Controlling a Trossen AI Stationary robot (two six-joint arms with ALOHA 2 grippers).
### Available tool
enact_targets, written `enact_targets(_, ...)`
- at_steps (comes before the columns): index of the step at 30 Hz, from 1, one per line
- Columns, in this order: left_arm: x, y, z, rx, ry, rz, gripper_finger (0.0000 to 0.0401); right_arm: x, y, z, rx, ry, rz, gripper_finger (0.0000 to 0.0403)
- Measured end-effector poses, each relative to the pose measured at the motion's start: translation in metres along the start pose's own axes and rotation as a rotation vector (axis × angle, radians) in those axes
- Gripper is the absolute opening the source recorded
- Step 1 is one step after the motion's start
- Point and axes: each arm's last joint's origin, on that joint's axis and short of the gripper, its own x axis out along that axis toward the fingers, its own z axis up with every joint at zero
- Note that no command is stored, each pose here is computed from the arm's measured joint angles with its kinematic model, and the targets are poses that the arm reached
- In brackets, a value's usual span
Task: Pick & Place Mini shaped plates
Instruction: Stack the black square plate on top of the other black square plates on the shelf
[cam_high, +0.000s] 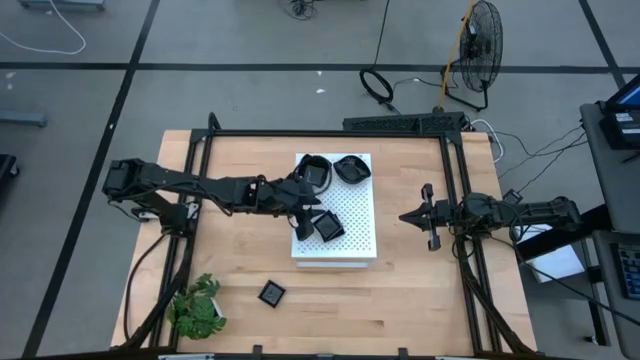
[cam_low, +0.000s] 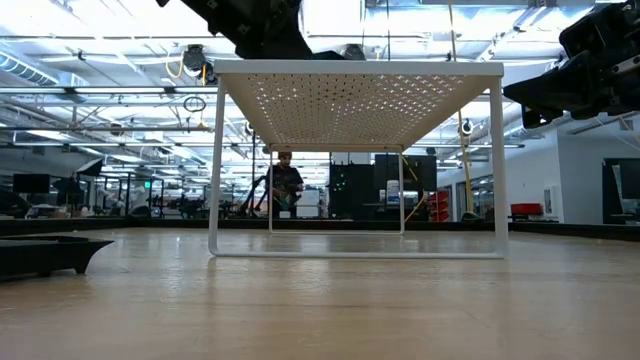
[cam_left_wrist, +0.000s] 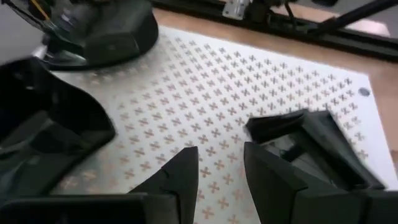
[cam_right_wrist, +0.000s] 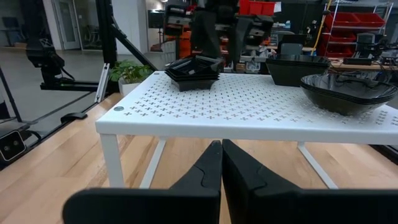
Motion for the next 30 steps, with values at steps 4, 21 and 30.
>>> enact_targets(4, 0.005, -0.003, -0.003, 0.006, 0.004, -0.006, 0.0131, 0.0, 0.0, 0.0, 0.0, 0.001, 0.0, 0.0)
enact_targets(21, 0.012, -0.002, 0.002, 0.033, -0.055, -0.025, 0.0131, 0.0, 0.0, 0.0, 0.0, 0.0, 0.0, 0.0)
enact_targets(30, 0.013, -0.001, 0.002, 0.032, -0.049, -0.054, 0.0131, 0.0, 0.0, 0.0, 0.0, 0.0, 0.0, 0.0)
